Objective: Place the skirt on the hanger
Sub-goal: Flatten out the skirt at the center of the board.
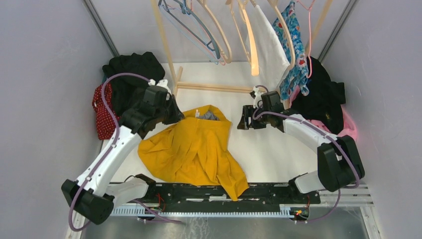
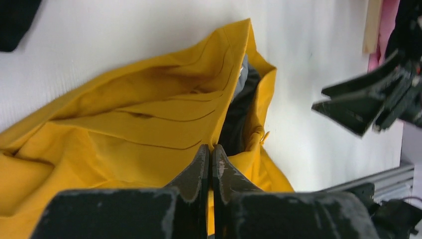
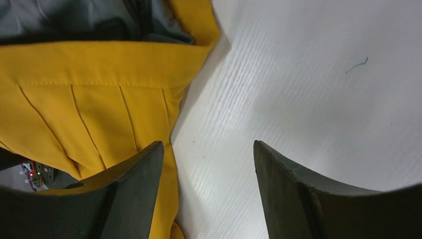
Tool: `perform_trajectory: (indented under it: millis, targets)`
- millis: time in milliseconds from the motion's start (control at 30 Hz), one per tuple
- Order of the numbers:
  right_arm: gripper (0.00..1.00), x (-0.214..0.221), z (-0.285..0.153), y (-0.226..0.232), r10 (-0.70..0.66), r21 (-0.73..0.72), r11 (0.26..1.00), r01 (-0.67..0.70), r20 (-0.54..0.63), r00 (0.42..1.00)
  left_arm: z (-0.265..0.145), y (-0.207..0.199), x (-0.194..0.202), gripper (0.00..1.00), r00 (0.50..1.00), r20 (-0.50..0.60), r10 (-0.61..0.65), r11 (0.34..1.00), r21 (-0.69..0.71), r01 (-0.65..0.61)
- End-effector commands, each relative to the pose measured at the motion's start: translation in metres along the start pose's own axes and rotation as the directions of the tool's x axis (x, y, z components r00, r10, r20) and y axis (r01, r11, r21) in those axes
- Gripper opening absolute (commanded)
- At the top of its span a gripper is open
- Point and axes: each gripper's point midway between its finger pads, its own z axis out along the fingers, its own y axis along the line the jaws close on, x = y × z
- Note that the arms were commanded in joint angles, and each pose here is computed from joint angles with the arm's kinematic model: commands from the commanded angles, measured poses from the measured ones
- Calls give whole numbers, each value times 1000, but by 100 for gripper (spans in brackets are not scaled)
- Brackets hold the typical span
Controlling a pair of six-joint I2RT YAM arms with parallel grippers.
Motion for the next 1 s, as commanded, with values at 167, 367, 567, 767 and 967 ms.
perform_trajectory:
  millis: [167, 367, 567, 767, 967]
  targets:
    - [78, -37, 38, 22, -17, -44, 999, 18, 25, 1000, -7, -1, 71, 3, 993, -87, 80, 988, 141, -67]
    - [84, -50, 58, 25, -2, -15, 1000, 3, 32, 999, -16, 0, 95, 3, 990, -106, 95, 983, 165, -76]
    - [86, -67, 69, 25, 8, 13, 1000, -8, 42, 999, -31, 3, 114, 3, 988, -126, 92, 981, 184, -67]
    - [85, -67, 85, 23, -13, 38, 999, 13, 5, 1000, -41, 14, 131, 3, 987, -146, 72, 983, 180, -45]
    - [82, -33, 102, 29, -54, 44, 997, 58, -81, 995, -45, 16, 132, 3, 988, -142, 64, 983, 182, -38]
